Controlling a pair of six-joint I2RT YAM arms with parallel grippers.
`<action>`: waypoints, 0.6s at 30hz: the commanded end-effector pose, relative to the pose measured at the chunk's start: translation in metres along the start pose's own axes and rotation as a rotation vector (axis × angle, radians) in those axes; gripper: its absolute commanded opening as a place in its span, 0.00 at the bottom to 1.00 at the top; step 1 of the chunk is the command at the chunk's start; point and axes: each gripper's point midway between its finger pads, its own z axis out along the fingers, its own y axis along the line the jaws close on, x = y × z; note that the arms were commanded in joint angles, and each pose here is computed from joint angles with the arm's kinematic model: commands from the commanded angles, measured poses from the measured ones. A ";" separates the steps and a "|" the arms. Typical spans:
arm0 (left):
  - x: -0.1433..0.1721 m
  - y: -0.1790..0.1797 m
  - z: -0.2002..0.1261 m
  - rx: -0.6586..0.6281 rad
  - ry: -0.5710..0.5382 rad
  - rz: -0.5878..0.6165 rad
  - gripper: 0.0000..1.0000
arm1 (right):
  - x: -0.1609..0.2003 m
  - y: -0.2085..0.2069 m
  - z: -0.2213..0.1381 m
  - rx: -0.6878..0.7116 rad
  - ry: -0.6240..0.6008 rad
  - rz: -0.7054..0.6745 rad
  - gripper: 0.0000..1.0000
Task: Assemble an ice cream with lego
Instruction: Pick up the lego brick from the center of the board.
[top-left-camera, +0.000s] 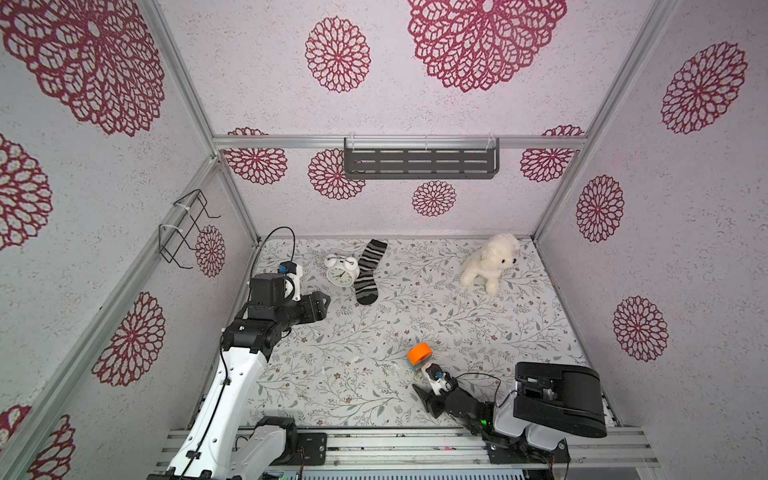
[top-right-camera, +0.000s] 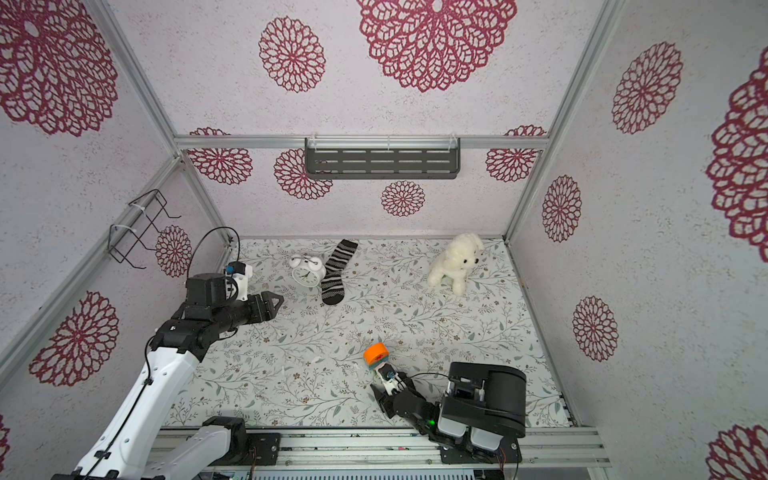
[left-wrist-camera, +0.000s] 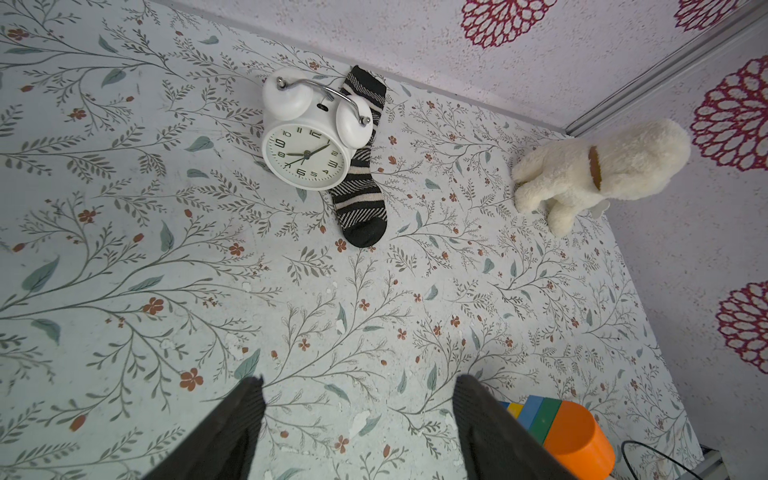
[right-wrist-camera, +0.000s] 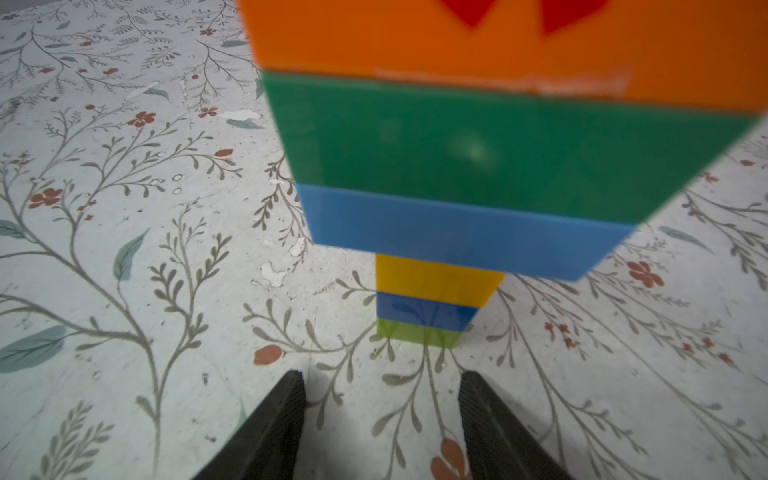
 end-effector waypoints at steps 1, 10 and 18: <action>-0.005 0.002 -0.001 -0.011 -0.013 0.012 0.76 | -0.017 -0.005 0.001 0.045 -0.079 0.060 0.63; -0.004 0.002 0.001 -0.009 -0.005 0.009 0.76 | -0.019 -0.013 0.003 0.093 -0.115 0.097 0.63; -0.003 0.003 0.000 -0.011 -0.006 0.009 0.76 | -0.018 -0.013 0.005 0.094 -0.142 0.108 0.63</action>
